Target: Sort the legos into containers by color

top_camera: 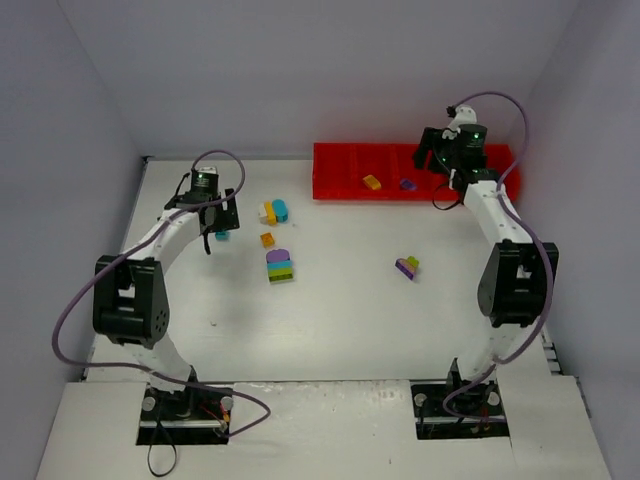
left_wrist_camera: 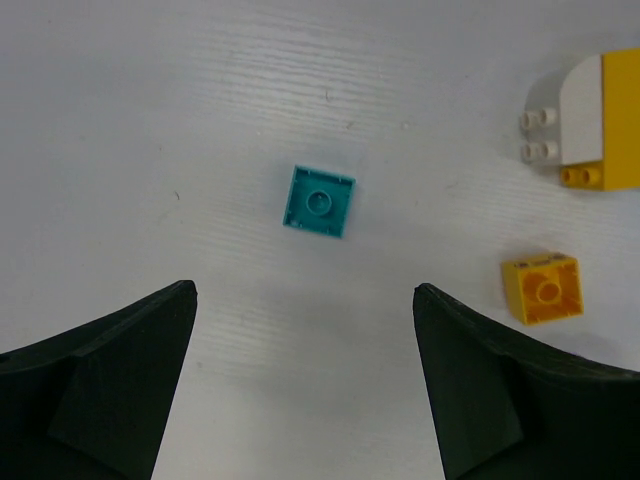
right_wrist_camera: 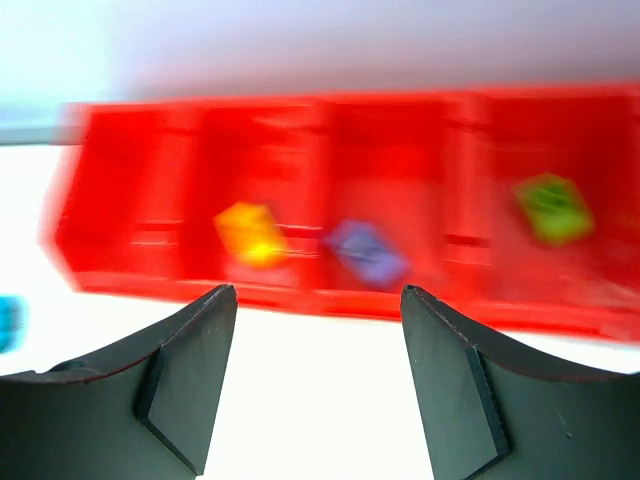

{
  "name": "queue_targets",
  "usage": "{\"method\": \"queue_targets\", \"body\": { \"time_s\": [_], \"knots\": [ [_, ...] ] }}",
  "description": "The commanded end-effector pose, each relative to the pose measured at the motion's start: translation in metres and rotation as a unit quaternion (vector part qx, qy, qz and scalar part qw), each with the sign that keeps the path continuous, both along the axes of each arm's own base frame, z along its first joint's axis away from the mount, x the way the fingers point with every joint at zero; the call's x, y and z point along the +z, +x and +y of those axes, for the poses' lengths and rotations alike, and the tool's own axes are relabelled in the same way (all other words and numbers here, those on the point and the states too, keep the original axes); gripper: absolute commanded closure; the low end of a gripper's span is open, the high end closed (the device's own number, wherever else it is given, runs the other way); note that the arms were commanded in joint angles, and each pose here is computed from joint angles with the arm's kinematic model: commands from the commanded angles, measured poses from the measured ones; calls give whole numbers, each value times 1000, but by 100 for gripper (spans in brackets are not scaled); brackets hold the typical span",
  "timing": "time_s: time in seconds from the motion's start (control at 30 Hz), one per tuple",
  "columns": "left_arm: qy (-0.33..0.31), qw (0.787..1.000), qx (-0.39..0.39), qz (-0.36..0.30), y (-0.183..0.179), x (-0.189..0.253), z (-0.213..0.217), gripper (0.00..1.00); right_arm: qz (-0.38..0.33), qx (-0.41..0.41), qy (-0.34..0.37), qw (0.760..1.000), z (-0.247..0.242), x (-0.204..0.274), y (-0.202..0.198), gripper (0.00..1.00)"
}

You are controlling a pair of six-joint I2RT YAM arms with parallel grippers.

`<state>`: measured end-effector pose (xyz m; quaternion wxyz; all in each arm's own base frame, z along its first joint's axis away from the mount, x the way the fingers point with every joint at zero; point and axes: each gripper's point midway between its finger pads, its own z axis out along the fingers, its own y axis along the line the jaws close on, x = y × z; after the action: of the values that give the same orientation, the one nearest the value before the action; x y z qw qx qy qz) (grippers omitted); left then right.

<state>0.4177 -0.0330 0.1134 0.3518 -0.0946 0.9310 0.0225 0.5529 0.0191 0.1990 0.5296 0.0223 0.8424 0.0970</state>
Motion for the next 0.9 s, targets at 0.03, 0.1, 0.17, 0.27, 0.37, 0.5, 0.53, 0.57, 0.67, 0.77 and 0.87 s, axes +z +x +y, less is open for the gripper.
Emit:
{"method": "queue_targets", "body": {
  "time_s": [0.03, 0.1, 0.17, 0.27, 0.37, 0.5, 0.53, 0.57, 0.67, 0.77, 0.87],
  "knots": [
    [23, 999, -13, -28, 43, 6, 15, 19, -80, 59, 70, 993, 57, 73, -24, 37],
    [14, 1000, -18, -7, 50, -13, 17, 25, -77, 70, 83, 991, 68, 74, -34, 37],
    [9, 1000, -23, 0, 59, -22, 15, 26, -75, 79, 85, 990, 78, 75, -51, 37],
    [0, 999, -32, 12, 64, -31, 10, 34, -68, 90, 98, 989, 86, 73, -69, 37],
    [-8, 999, -39, 22, 67, -45, 6, 38, -65, 96, 104, 988, 87, 72, -85, 37],
    [-10, 999, -44, 27, 70, -55, 3, 48, -74, 96, 101, 988, 85, 78, -102, 36],
    [-9, 999, -45, 26, 72, -55, 4, 62, -72, 96, 100, 988, 85, 78, -105, 36],
    [-8, 999, -47, 27, 72, -56, 4, 71, -69, 97, 100, 988, 85, 75, -109, 36],
    [-20, 998, -62, 18, 71, -42, -5, 98, -73, 92, 97, 988, 82, 80, -118, 36],
    [-18, 996, -80, -35, 75, -4, -19, 100, -80, 93, 98, 988, 81, 86, -129, 36],
    [-34, 986, -109, -121, 90, 49, -49, 100, -90, 97, 105, 986, 82, 96, -144, 36]
  ]
}}
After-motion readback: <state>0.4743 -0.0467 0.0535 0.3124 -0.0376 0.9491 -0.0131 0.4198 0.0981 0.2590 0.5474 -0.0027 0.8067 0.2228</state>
